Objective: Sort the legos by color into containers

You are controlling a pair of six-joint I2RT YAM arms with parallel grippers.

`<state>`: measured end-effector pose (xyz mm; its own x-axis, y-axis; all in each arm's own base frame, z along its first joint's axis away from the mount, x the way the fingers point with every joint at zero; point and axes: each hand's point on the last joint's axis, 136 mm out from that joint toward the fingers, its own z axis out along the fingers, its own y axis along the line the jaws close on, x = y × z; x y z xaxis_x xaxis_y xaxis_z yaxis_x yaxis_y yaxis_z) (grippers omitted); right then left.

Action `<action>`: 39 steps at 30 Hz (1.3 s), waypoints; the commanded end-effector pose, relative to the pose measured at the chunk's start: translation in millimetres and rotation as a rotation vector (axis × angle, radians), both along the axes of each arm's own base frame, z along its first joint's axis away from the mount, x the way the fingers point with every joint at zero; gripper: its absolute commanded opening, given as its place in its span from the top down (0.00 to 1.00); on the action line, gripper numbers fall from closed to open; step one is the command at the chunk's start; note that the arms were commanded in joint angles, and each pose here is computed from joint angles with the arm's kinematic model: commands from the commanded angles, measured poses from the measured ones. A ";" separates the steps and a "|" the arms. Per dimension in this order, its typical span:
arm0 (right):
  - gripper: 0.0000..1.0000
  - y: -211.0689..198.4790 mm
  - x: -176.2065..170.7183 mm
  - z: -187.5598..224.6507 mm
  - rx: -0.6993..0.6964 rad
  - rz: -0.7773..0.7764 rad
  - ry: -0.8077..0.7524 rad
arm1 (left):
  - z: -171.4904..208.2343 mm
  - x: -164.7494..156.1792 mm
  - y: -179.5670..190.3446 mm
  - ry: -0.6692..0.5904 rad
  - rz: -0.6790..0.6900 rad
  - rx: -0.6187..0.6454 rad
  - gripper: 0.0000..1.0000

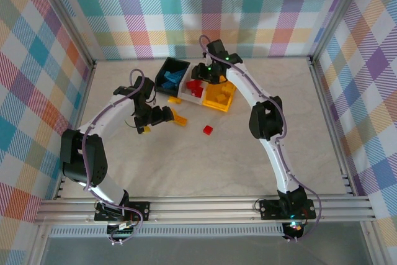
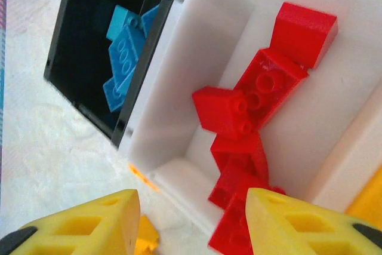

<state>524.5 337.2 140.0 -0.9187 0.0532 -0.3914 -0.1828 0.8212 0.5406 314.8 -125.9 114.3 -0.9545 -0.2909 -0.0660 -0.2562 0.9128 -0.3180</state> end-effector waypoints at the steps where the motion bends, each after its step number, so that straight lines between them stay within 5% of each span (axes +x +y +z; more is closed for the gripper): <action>1: 0.46 -6.0 -43.2 58.4 0.005 0.083 -0.018 | 1.0 2.5 -4.4 -0.017 0.012 -0.024 0.05; 8: 0.32 -41.3 -165.0 24.2 -0.214 0.302 0.102 | 4.4 8.9 1.3 -0.066 0.060 -0.011 0.04; 12: 0.27 -51.9 -202.1 -6.5 -0.298 0.392 0.146 | -0.1 6.3 2.1 -0.063 0.087 -0.019 0.03; 21: 0.23 -30.1 -213.0 -56.9 -0.469 0.727 0.016 | 2.3 -3.3 4.0 -0.060 0.099 -0.028 0.03; 39: 0.27 -44.9 -183.9 -110.5 -0.747 0.705 -0.038 | 7.0 -14.0 20.4 -0.032 0.101 -0.023 0.02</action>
<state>335.4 293.2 33.5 -0.6513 -0.7455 -0.1418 -0.7486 0.6618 -0.0407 308.9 -110.6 118.5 -0.9132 -0.3943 -0.1030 -0.3382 0.8742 -0.3484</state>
